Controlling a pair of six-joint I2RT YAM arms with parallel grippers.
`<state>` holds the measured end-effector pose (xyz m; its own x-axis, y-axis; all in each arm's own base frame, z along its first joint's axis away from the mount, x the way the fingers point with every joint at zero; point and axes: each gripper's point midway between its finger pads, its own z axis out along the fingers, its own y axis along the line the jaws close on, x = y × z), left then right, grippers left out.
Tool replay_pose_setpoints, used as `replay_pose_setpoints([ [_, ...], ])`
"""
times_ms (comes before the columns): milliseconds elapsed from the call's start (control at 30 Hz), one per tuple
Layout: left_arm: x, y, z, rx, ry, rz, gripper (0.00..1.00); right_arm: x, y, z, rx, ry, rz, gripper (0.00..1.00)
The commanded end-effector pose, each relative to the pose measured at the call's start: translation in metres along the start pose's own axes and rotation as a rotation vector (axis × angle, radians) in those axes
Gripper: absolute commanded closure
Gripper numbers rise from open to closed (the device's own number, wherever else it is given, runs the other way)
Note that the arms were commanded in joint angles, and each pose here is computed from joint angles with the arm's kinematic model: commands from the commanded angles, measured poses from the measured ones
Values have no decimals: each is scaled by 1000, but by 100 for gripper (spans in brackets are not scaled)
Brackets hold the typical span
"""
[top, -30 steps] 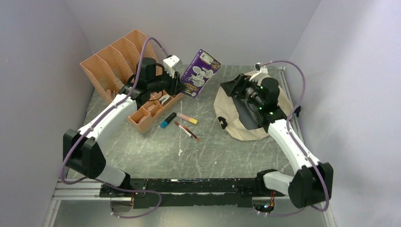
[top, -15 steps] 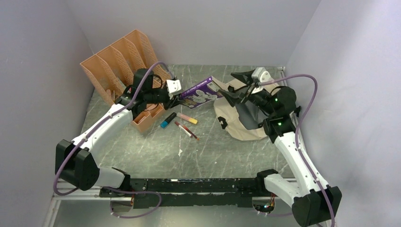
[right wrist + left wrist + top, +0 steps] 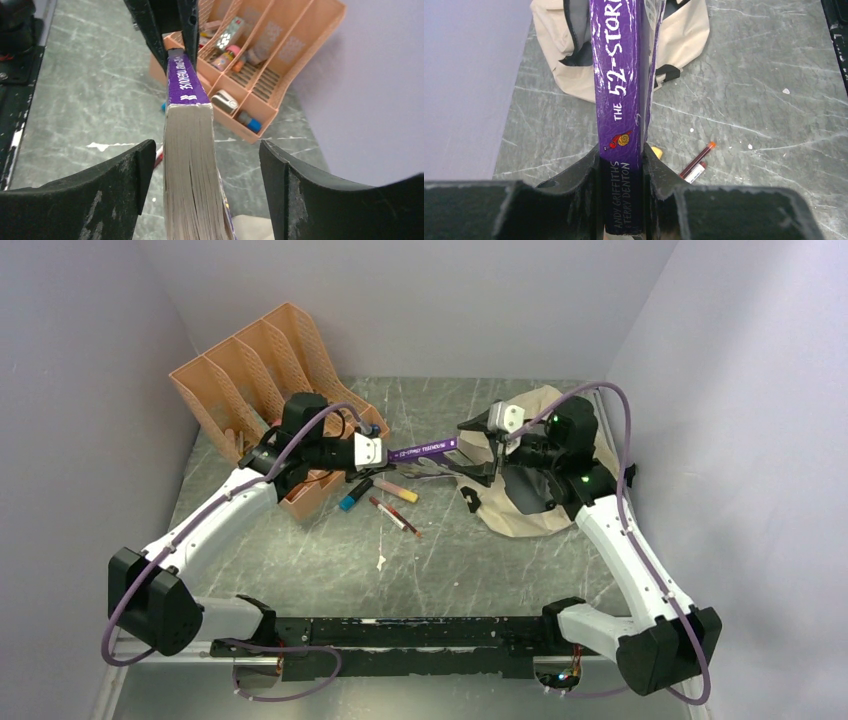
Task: Pack the student bag
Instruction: Pick up the book from the center of the board.
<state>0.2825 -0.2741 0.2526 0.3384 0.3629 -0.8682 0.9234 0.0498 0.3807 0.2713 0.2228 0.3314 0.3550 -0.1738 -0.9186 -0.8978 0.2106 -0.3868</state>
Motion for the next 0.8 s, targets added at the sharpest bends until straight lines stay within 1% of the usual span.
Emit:
replay_pose_setpoints([
  [0, -31, -4, 0, 39, -108, 136, 95, 7, 15, 6, -80, 32, 24, 23],
  [133, -33, -4, 0, 37, -108, 139, 95, 16, 22, 13, -110, 47, 56, 38],
  [200, -33, -4, 0, 36, -110, 139, 95, 16, 24, 15, -120, 41, 73, 48],
  [333, -35, 5, 0, -9, -108, 130, 95, 18, 25, 16, -124, 42, 91, 65],
  [400, -37, 12, 0, -45, -109, 107, 95, 17, 24, 16, -117, 40, 86, 78],
  [433, -38, 18, -1, -76, -113, 88, 92, 16, 22, 16, -103, 39, 82, 87],
  [467, -39, 24, -1, -117, -116, 52, 86, 13, 16, 16, -73, 34, 71, 100],
  [500, -40, 31, -1, -158, -121, -14, 78, 10, 7, 16, -25, 35, 71, 100],
  [567, -46, 46, -3, -232, -142, -94, 64, 8, -15, 12, 101, 51, 82, 100],
  [600, -49, 52, -4, -267, -155, -139, 54, 7, -29, 9, 183, 60, 91, 100],
  [667, -53, 65, -9, -349, -174, -212, 41, 4, -63, -4, 398, 70, 127, 100],
  [700, -54, 71, -12, -389, -185, -252, 25, 2, -80, -14, 515, 76, 147, 100],
  [733, -55, 77, -15, -435, -199, -303, 15, 2, -94, -25, 617, 83, 164, 100],
  [767, -55, 83, -17, -474, -211, -353, 13, 2, -107, -37, 722, 92, 190, 100],
])
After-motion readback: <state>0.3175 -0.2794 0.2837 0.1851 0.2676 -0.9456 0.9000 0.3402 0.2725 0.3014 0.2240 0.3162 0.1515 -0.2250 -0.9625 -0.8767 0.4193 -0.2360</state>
